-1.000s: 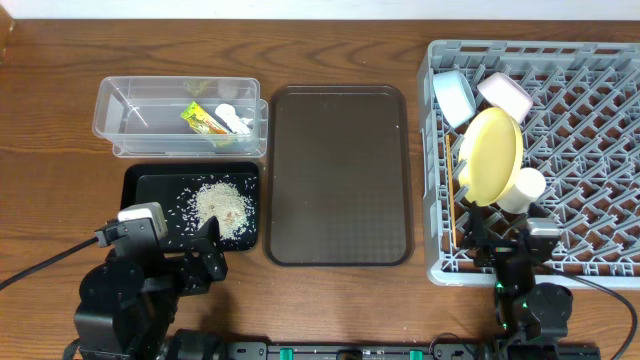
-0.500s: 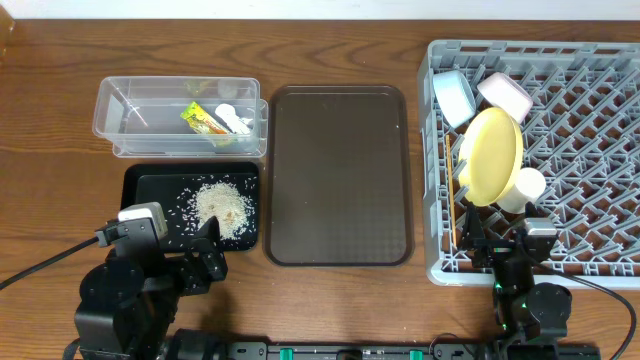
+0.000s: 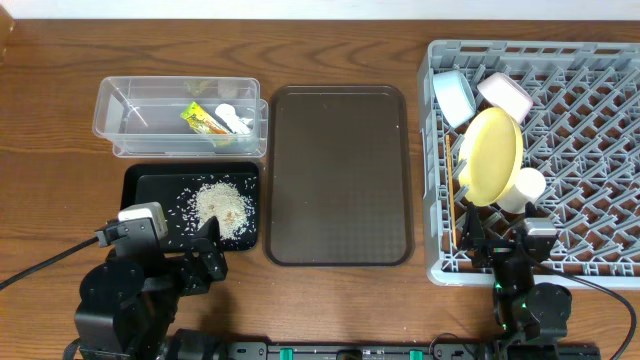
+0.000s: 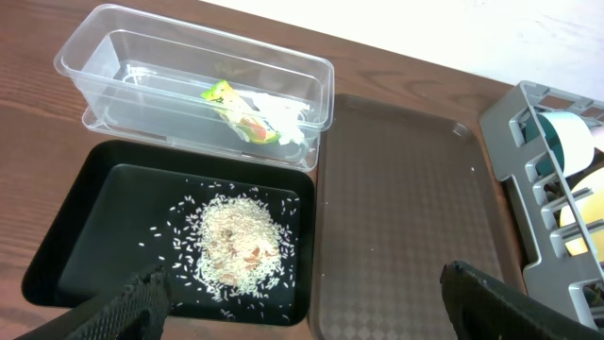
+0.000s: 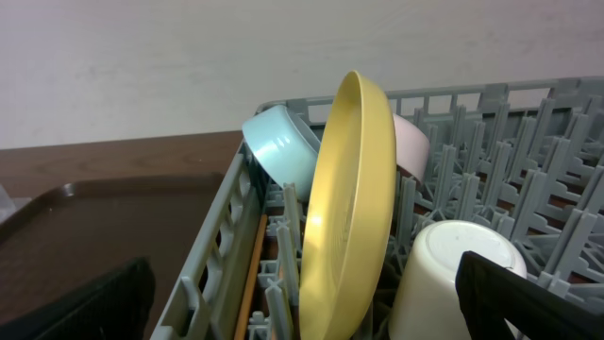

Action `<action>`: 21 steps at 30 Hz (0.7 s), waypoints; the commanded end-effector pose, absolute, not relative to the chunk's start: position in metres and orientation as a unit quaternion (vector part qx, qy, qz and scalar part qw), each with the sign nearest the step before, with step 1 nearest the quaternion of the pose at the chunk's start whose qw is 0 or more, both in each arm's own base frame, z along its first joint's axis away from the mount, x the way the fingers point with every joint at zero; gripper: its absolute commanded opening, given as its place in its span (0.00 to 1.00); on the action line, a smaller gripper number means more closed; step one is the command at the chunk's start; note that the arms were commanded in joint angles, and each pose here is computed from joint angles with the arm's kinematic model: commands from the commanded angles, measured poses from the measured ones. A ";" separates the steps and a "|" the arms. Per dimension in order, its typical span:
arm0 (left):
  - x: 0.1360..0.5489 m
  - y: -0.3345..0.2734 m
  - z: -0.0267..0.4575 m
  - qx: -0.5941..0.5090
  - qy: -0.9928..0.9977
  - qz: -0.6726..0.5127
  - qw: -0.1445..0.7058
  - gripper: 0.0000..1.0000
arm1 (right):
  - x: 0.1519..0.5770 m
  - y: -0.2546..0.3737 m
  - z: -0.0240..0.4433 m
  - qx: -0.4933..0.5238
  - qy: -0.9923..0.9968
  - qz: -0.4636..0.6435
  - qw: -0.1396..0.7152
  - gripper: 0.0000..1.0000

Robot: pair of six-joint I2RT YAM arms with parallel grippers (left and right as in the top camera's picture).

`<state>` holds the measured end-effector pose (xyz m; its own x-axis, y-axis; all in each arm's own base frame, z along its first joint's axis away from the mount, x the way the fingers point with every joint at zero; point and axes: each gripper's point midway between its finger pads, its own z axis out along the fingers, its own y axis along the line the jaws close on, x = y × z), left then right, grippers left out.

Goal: Sort waste into correct bins and load items into the dishwasher rack

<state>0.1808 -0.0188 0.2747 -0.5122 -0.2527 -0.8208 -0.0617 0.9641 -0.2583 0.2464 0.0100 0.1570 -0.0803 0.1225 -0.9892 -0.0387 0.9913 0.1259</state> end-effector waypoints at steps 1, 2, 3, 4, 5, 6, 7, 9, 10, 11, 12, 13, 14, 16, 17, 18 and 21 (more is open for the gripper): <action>0.180 -0.017 0.273 -0.092 0.864 -0.093 0.486 0.93 | 0.246 0.013 0.157 0.020 0.732 0.061 0.678 0.99; 0.179 -0.015 0.270 -0.085 0.869 -0.081 0.482 0.94 | 0.246 0.013 0.157 0.020 0.732 0.061 0.678 0.99; 0.175 -0.012 0.265 -0.079 0.875 -0.068 0.473 0.94 | 0.246 0.013 0.157 0.020 0.732 0.061 0.678 0.99; 0.172 -0.011 0.260 -0.078 0.881 -0.064 0.462 0.93 | 0.246 0.013 0.157 0.020 0.732 0.061 0.678 0.99; 0.168 -0.008 0.254 -0.080 0.887 -0.055 0.451 0.94 | 0.246 0.013 0.157 0.020 0.732 0.061 0.678 0.99; 0.167 -0.008 0.250 -0.081 0.891 -0.052 0.444 0.93 | 0.246 0.013 0.157 0.020 0.732 0.061 0.678 0.99; 0.166 -0.007 0.246 -0.084 0.893 -0.051 0.439 0.94 | 0.246 0.013 0.157 0.020 0.732 0.061 0.678 0.99; 0.168 -0.004 0.242 -0.092 0.889 -0.048 0.447 0.94 | 0.246 0.013 0.157 0.020 0.732 0.061 0.678 0.99; 0.170 -0.003 0.240 -0.096 0.884 -0.048 0.454 0.94 | 0.246 0.013 0.157 0.020 0.732 0.061 0.678 0.99; 0.173 -0.001 0.236 -0.100 0.877 -0.047 0.468 0.94 | 0.246 0.013 0.157 0.020 0.732 0.061 0.678 0.99; 0.176 -0.001 0.233 -0.101 0.870 -0.048 0.479 0.94 | 0.246 0.013 0.157 0.020 0.732 0.061 0.678 0.99; 0.178 0.000 0.229 -0.103 0.863 -0.050 0.492 0.94 | 0.246 0.013 0.157 0.020 0.732 0.061 0.678 0.99; 0.181 0.000 0.224 -0.103 0.856 -0.052 0.504 0.94 | 0.246 0.013 0.157 0.020 0.732 0.061 0.678 0.99; 0.186 -0.001 0.213 -0.103 0.840 -0.058 0.530 0.94 | 0.246 0.013 0.157 0.020 0.732 0.061 0.678 0.99; 0.189 -0.001 0.206 -0.103 0.832 -0.060 0.542 0.94 | 0.246 0.013 0.157 0.020 0.732 0.061 0.678 0.99; 0.192 -0.001 0.201 -0.103 0.825 -0.063 0.553 0.94 | 0.246 0.013 0.157 0.020 0.732 0.061 0.678 0.99; 0.204 -0.003 0.186 -0.102 0.802 -0.070 0.585 0.94 | 0.246 0.013 0.157 0.020 0.732 0.061 0.678 0.99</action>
<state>0.1984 -0.0050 0.2014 -0.3285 -0.2577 -0.9087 -0.0800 0.9662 -0.2451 0.2464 0.0100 0.1572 -0.0792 0.1225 -0.9893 -0.0388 0.9913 0.1258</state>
